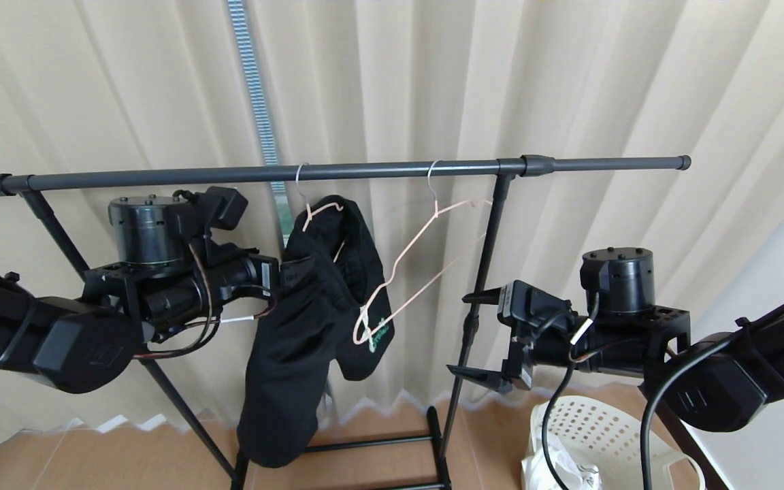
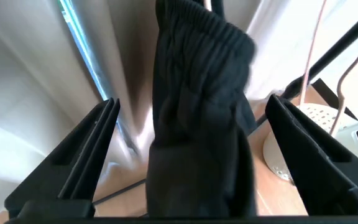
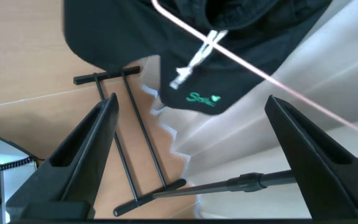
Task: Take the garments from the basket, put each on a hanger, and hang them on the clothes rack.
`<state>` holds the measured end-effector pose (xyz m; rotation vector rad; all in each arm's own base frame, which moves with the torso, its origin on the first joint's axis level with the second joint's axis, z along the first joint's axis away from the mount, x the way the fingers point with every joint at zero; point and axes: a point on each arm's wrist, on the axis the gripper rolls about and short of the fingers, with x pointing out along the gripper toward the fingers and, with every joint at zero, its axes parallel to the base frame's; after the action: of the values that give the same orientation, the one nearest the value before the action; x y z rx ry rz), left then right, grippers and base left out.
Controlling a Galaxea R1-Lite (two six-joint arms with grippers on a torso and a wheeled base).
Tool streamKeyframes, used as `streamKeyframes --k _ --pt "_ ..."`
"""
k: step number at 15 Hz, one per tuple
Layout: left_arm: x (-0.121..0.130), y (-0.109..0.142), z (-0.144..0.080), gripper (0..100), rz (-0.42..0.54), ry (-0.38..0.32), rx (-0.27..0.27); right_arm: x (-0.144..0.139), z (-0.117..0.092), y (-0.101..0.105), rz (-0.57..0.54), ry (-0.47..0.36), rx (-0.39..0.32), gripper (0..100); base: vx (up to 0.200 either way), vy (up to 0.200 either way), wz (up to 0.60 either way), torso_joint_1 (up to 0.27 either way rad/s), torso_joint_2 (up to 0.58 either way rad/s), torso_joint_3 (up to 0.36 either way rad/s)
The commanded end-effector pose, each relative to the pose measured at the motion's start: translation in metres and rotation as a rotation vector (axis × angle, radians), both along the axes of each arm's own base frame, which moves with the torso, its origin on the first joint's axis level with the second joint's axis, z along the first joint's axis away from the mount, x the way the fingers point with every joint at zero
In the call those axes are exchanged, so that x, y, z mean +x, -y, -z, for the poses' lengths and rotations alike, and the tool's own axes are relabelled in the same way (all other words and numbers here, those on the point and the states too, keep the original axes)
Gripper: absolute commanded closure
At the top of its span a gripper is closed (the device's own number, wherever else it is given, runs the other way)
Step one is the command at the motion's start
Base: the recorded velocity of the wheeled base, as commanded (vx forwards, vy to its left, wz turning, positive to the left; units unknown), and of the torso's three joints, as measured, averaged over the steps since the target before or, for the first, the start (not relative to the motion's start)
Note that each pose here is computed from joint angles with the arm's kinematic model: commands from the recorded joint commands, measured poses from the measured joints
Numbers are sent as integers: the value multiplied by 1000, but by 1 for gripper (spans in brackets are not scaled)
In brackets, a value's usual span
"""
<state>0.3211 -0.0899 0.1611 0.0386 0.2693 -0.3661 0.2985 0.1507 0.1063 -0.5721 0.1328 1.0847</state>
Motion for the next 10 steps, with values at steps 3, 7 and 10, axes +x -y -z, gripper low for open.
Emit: streamKeyframes --k 3,7,10 --pt "-66 -13 -37 0 18 84 -20 -10 -18 4 -3 42 21 0 0 0 0 0 0 0" --pt "-125 -27 -45 0 35 78 -14 -32 -38 3 -24 67 59 0 0 0 0 0 0 0" --pt "-171 -42 -49 0 35 92 -17 -68 -73 5 76 18 189 0 0 0 0 0 0 0"
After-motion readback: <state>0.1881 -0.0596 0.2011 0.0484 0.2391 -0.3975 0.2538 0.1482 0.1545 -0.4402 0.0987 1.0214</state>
